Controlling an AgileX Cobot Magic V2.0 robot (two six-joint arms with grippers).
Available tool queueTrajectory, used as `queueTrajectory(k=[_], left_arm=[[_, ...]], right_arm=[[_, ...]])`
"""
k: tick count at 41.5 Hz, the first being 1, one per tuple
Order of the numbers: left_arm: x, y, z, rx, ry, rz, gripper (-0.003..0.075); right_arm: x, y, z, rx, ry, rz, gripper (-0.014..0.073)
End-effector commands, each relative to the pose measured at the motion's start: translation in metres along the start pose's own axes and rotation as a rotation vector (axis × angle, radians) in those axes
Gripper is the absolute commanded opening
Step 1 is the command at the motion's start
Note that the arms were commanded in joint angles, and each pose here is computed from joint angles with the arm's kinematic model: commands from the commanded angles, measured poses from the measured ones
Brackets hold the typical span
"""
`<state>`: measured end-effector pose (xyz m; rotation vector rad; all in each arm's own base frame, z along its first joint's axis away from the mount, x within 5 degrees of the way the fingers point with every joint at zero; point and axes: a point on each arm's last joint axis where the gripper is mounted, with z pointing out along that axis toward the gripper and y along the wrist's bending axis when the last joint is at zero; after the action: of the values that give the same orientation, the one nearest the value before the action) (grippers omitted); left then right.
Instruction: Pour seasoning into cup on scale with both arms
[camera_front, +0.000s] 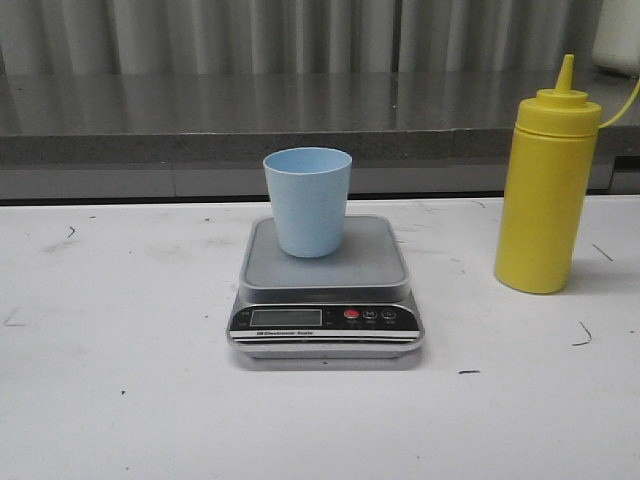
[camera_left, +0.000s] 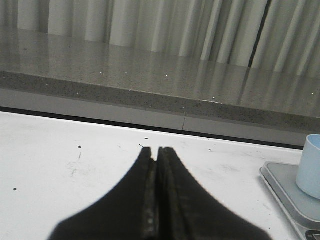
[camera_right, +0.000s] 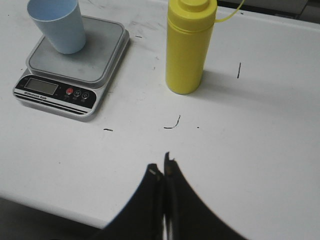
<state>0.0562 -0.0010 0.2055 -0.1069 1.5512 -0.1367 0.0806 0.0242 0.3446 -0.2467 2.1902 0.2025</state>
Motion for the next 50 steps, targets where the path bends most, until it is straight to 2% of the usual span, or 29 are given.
queueTrajectory(k=[1,15,50], left_arm=[[-0.0004,0.0003,-0.0005,0.008,-0.077,-0.017,-0.0020],[-0.0013,0.0002,-0.0007,0.005,-0.088,0.069,-0.0020],[-0.0012,0.0003,-0.0006,0.005,-0.086,0.054,-0.0020]], right_arm=[[-0.0108,0.0001,-0.0050,0.002,-0.080,-0.015,-0.0120],[-0.0105,0.0001,-0.0049,0.002,-0.077,-0.015,-0.0120],[-0.0105,0.0001,-0.0049,0.002,-0.077,-0.015,-0.0120]])
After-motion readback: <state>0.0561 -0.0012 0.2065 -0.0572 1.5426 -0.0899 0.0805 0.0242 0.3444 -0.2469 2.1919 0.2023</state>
